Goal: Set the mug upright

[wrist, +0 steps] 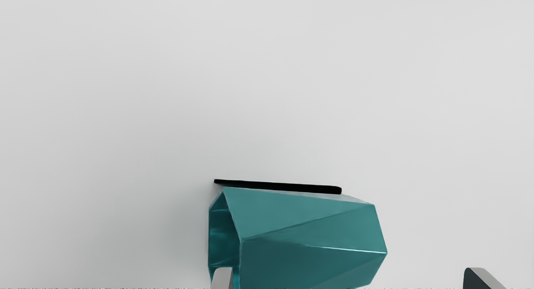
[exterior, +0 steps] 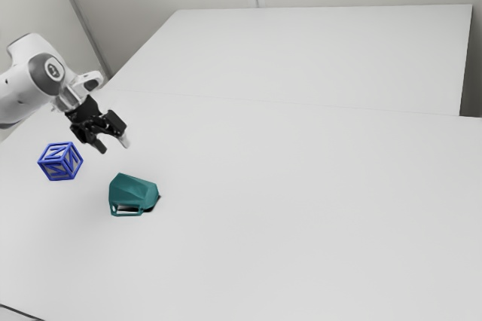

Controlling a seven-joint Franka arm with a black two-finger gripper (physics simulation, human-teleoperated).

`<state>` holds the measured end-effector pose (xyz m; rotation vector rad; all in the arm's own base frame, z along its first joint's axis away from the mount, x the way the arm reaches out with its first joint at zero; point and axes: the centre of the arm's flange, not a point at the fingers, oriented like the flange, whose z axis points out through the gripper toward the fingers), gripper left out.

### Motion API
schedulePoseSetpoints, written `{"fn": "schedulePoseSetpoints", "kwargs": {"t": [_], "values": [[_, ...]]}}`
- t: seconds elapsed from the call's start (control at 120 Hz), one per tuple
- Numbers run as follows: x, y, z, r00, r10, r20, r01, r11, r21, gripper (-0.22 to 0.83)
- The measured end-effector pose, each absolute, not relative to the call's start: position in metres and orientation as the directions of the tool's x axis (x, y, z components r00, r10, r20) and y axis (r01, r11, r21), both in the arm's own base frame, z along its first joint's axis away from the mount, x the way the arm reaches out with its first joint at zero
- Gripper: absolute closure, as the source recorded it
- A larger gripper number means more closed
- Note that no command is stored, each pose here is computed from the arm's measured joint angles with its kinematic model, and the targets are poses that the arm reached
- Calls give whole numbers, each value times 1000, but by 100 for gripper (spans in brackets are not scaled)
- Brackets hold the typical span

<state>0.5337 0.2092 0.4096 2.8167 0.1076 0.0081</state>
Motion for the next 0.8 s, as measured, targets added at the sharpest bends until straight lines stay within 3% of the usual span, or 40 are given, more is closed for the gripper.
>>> {"fn": "schedulePoseSetpoints", "kwargs": {"t": [0.35,0.8], "values": [[515,244,332,990,115,-84,142,-864,484,0],[496,260,278,990,123,-66,135,-712,689,0]]}}
